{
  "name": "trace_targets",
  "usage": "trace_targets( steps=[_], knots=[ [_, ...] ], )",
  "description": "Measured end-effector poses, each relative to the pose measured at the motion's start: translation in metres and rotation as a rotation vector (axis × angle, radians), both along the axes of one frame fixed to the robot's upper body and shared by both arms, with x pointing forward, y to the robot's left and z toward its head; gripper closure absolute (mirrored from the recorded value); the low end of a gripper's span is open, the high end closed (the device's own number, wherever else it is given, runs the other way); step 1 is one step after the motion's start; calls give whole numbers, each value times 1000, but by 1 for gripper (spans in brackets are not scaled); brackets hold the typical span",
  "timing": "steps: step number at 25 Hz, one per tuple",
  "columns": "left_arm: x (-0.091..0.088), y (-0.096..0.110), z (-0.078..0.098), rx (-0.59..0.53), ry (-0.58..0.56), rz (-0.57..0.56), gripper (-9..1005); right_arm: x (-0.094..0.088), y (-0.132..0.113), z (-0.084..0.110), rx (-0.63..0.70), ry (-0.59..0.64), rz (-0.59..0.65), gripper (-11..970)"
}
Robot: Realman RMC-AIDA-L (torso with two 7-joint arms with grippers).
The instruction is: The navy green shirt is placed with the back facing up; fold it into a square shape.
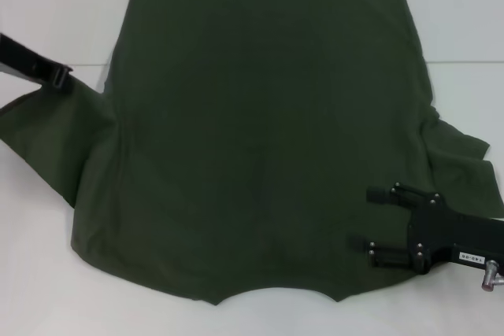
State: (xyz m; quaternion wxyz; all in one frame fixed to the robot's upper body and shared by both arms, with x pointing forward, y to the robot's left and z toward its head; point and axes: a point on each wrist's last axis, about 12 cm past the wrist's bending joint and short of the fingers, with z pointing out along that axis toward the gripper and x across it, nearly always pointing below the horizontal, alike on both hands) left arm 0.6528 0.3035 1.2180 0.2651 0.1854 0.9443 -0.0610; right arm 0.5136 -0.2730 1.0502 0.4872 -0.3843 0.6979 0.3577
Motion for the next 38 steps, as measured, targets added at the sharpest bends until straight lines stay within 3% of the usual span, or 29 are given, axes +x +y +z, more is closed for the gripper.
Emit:
trace_targets(
  steps=[12,19,30,38],
  knots=[
    [6,-42,4,58,74,-33,934,1,3,0,4,1,6,32],
    [9,-68,-16,60,169,-16,928,1,4,-1,7,5,9,32],
    [6,-105,-30,14,232,-22,919,-1,7,-2,2,11,31,32],
    [2,-105,-36,-8,255,-19,829,-1,8,-3,-1,11,35,32]
  ],
)
